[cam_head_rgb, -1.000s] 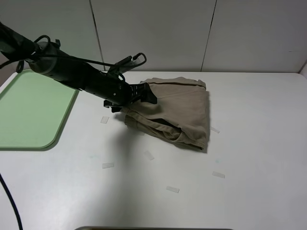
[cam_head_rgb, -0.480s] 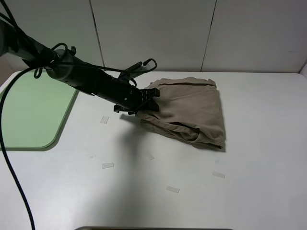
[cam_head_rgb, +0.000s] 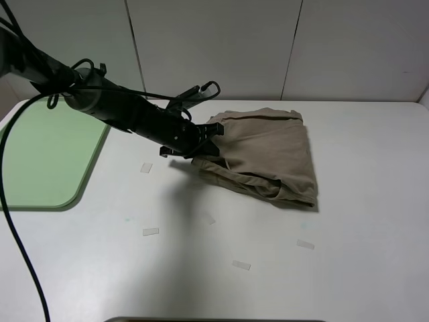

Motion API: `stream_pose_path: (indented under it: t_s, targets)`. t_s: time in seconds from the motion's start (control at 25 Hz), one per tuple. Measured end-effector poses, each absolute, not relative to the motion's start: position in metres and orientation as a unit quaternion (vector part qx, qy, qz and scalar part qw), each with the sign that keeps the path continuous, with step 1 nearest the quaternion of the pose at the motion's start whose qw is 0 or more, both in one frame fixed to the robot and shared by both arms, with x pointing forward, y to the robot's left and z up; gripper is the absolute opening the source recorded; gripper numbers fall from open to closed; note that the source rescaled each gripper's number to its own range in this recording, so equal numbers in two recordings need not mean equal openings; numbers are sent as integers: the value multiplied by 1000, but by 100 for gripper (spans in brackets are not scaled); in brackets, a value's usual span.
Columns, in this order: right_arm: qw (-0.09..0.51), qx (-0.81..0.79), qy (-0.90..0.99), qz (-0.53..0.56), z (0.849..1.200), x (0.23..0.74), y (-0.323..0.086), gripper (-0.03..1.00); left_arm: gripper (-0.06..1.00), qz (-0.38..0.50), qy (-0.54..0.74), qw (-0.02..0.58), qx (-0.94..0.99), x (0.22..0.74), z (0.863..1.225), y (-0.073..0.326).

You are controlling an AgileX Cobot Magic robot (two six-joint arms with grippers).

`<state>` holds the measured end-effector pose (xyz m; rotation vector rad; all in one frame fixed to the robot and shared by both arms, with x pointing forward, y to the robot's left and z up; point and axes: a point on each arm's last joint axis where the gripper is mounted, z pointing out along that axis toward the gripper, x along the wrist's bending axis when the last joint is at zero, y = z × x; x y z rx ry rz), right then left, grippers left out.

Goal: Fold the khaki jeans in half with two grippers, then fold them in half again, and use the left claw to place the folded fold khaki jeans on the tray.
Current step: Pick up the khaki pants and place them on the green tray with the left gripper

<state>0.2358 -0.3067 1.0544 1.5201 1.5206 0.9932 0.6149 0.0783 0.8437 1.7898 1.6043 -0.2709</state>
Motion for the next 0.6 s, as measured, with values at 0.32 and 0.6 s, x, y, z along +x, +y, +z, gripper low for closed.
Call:
stream_pose_path:
  t_s: [0.32, 0.6]
  targets:
    - [385, 594, 594, 382, 1054, 236, -308, 100, 2, -51, 582, 334, 740, 623, 881, 85]
    - [386, 594, 594, 381, 1054, 236, -308, 100, 2, 24, 597, 271, 755, 630, 914, 124]
